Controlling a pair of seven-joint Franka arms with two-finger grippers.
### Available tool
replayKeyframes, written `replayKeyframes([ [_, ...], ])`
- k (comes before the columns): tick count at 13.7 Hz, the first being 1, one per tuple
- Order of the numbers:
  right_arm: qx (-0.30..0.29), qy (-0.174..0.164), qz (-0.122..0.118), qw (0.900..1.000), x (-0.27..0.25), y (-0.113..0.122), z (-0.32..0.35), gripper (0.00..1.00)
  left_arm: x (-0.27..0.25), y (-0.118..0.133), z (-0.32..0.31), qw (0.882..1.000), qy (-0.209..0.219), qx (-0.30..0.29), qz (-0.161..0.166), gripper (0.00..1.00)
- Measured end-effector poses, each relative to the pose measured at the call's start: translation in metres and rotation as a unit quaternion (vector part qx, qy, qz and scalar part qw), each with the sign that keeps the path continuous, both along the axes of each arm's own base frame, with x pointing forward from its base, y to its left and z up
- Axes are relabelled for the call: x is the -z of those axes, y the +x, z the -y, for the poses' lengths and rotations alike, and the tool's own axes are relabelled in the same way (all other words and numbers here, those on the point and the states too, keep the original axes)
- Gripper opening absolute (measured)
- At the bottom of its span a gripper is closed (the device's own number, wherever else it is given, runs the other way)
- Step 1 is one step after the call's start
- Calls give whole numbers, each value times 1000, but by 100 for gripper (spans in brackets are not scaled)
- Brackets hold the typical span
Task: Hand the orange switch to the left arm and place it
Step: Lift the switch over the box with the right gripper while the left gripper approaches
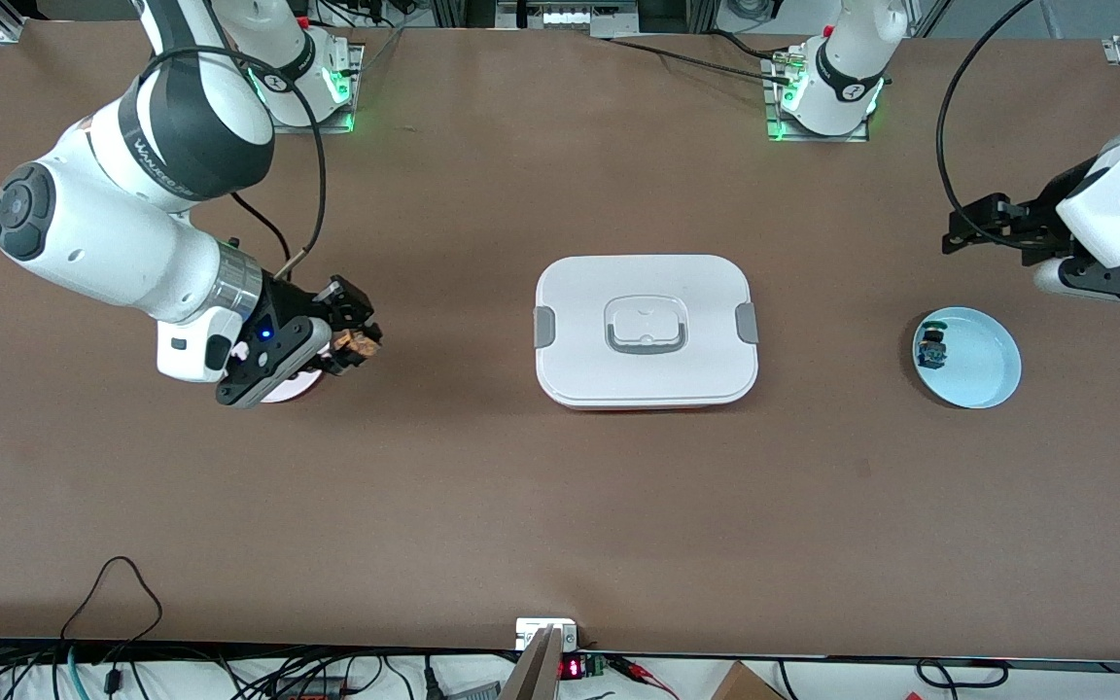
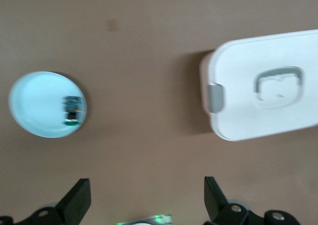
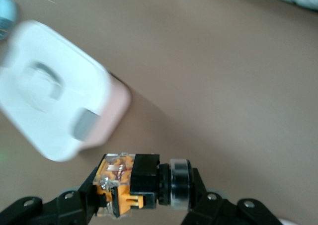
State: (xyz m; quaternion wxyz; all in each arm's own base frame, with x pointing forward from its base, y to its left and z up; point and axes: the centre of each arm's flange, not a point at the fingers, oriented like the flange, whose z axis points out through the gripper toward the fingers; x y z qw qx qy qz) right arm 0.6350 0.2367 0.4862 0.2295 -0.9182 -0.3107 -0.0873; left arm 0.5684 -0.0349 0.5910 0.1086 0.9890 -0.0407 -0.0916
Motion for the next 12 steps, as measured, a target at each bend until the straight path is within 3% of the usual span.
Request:
replayKeyframes([
  [2,-37,67,35,996,-10,-3,-23,72,1,-5,-23,990,-127,-37,-45,100],
  [4,-66,145,54,986,-17,-9,-47,72,18,3,-61,955,-271,-81,-86,100],
  [6,-106,209,79,969,-20,-16,-69,72,45,17,-77,915,-374,-100,-117,100],
  [9,-154,302,126,932,-13,-26,-104,72,69,39,-40,866,-471,-117,-121,100],
  [12,-173,382,181,890,2,-37,-146,72,75,55,24,835,-519,-146,-108,100],
])
